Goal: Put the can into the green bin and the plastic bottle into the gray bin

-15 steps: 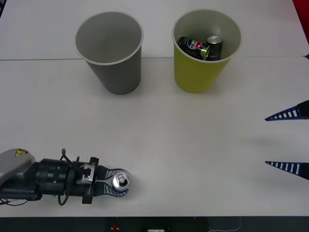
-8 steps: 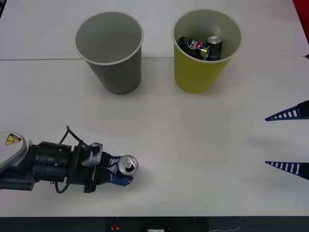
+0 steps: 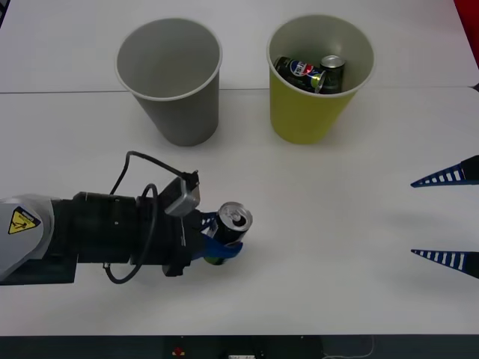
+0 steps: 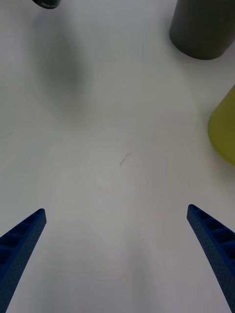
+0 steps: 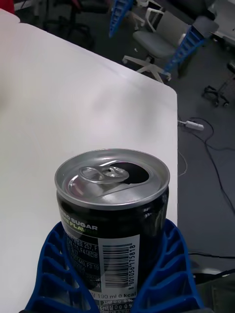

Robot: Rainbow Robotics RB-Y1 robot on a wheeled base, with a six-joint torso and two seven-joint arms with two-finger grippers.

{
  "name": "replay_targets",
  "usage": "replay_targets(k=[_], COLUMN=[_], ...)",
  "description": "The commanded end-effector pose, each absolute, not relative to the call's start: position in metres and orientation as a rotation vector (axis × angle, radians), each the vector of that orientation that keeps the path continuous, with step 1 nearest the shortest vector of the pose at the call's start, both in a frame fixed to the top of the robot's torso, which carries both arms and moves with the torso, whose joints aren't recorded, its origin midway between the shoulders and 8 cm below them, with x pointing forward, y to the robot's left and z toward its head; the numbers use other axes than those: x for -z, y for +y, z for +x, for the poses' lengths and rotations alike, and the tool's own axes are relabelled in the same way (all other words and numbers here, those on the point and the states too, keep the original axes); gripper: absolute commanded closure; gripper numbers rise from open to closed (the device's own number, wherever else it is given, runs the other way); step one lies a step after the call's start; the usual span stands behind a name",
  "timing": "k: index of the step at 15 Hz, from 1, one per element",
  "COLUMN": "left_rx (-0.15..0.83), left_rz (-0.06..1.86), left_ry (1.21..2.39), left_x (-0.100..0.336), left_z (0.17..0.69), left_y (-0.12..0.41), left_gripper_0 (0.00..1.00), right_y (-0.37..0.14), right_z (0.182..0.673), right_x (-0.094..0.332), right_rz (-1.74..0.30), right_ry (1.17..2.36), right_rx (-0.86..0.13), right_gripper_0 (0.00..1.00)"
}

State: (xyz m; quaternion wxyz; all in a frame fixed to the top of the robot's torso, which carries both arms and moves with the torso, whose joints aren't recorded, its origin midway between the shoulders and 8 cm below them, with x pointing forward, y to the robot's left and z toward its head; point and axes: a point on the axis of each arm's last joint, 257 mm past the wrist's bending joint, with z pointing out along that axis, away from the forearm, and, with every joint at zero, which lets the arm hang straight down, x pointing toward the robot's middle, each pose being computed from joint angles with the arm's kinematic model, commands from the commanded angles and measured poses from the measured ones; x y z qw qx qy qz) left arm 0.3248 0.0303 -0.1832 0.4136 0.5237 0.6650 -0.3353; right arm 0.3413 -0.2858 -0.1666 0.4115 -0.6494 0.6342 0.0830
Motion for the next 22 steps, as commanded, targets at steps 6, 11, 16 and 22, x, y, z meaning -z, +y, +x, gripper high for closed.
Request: replay_targets(k=[6, 11, 16, 22], left_rx=[0.768, 0.675, 0.677, 0.500], left_rz=[1.260, 1.290, 1.231, 1.144], left_ry=[1.734, 1.724, 1.683, 1.685], left_x=[0.119, 0.076, 0.024, -0.023], left_z=[0.351, 0.384, 0.439, 0.522], left_y=[-0.004, -0.030, -0.069, -0.101], left_gripper_0=[1.00, 1.00, 1.00, 1.00], right_y=[-0.286, -0.286, -0.286, -0.286], right_z=[0.341, 0.341, 0.341, 0.341], right_x=[0.167, 0.167, 0.167, 0.167], right_rz=[-1.634, -1.634, -1.634, -1.634], right_ry=[1.596, 1.596, 1.596, 1.596], right_rx=[-0.209, -0.209, -0.209, -0.209], right_gripper_0=[0.00, 0.00, 0.00, 0.00])
